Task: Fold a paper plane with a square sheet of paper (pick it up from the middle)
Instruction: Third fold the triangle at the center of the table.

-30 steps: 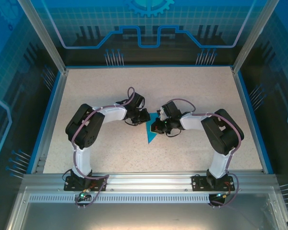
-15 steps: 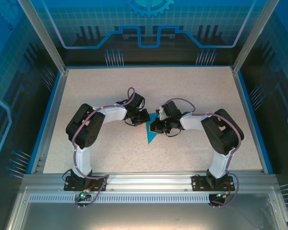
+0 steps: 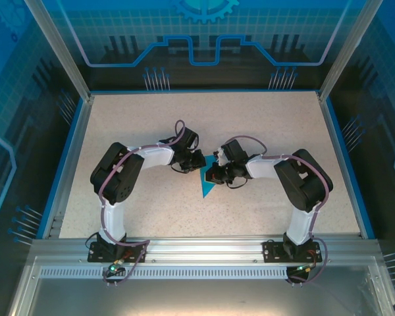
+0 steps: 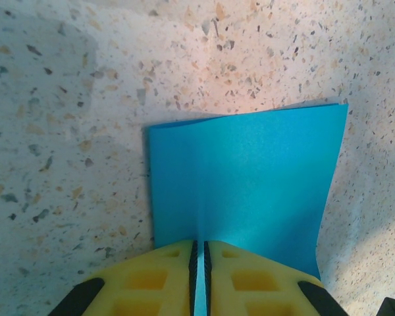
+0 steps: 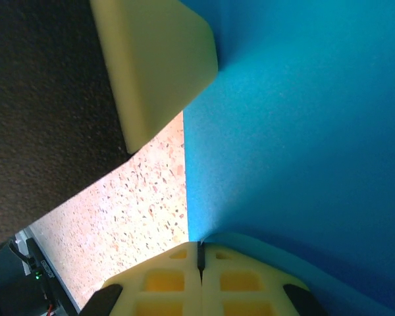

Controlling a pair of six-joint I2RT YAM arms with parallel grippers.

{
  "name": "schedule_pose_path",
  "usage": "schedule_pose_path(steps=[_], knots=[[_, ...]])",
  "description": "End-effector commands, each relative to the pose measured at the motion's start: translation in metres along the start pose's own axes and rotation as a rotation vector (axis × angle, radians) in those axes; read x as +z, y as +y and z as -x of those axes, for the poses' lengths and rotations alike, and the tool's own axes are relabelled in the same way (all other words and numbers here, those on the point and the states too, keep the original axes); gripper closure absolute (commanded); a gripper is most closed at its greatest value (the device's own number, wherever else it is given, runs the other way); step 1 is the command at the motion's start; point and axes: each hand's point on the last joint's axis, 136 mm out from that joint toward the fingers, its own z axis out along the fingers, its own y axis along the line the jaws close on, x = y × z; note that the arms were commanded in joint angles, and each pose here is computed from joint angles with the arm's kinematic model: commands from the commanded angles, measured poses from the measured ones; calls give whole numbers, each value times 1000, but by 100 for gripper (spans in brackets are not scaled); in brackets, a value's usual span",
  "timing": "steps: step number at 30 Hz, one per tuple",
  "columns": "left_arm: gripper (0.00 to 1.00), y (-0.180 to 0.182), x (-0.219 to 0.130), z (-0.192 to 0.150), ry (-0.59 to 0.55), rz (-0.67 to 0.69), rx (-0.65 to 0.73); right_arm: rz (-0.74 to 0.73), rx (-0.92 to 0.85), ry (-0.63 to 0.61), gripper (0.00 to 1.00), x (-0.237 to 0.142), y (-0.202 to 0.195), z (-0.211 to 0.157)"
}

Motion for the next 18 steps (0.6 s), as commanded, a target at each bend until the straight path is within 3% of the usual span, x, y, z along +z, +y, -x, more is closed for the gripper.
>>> schedule_pose_path(steps=[1, 18], knots=[[84, 1, 0, -2, 23, 3, -3, 6, -9, -20, 100, 5, 5, 5], [84, -1, 0, -3, 24, -8, -1, -20, 11, -18, 100, 9, -5, 4]])
